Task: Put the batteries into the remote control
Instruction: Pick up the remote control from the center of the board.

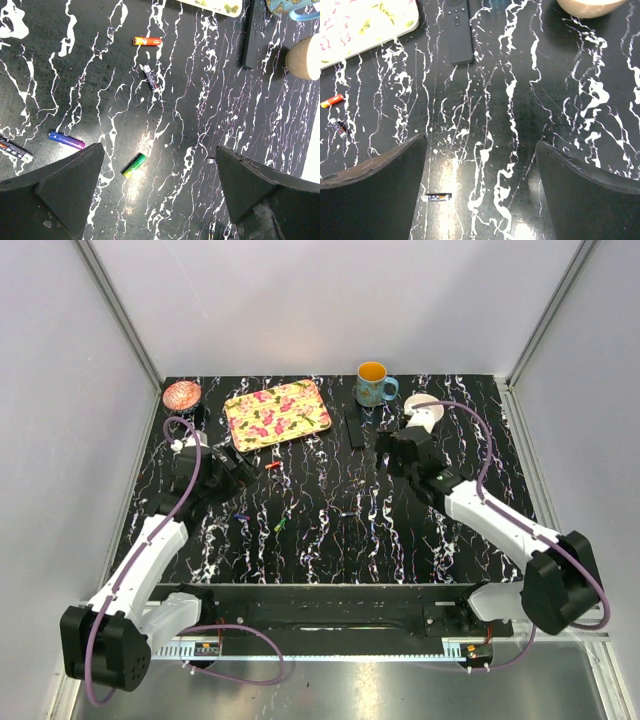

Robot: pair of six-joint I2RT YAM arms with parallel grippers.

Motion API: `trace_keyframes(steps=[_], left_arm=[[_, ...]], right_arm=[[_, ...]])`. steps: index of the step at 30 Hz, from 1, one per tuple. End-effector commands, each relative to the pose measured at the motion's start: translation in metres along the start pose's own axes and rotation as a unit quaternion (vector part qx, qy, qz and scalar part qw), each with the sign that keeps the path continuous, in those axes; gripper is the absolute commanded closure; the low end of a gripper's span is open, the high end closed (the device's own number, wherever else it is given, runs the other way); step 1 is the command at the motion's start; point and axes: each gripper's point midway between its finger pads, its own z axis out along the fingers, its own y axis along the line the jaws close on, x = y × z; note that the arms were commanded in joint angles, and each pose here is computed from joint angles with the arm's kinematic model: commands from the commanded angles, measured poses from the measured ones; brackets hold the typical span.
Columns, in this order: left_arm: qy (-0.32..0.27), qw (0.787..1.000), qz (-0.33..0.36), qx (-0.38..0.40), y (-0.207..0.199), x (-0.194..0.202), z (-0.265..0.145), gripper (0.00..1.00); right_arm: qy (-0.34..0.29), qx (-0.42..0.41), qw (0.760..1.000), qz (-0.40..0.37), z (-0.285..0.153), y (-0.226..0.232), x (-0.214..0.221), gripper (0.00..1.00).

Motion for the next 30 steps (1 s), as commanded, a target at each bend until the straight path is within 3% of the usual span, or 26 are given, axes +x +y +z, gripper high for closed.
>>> trace_keyframes(steps=[1, 6, 10, 15, 25, 30], left_arm=[[-0.007, 0.999, 0.008, 0.047, -0.024, -0.01, -0.009, 0.01], [0.016, 0.996, 0.025, 0.083, -0.031, 0.003, -0.012, 0.01], [0.016, 0.996, 0.034, 0.083, -0.025, 0.009, -0.016, 0.04], [0.015, 0.993, 0.058, 0.101, -0.027, 0.012, -0.024, 0.07], [0.017, 0.991, 0.082, 0.105, -0.025, 0.018, -0.025, 0.15], [0.022, 0.991, 0.084, 0.102, -0.023, 0.02, -0.022, 0.16]], right_arm=[[0.003, -0.044, 0.999, -0.026, 0.021, 0.036, -0.028, 0.0], [0.076, -0.019, 0.992, -0.098, 0.072, 0.046, -0.013, 0.07], [0.107, -0.05, 0.988, -0.1, 0.115, 0.064, -0.008, 0.15], [0.146, -0.064, 0.984, -0.081, 0.148, 0.062, -0.004, 0.0], [0.186, -0.044, 0.977, -0.092, 0.21, 0.048, 0.014, 0.03], [0.208, -0.035, 0.973, -0.098, 0.226, 0.043, 0.033, 0.09]])
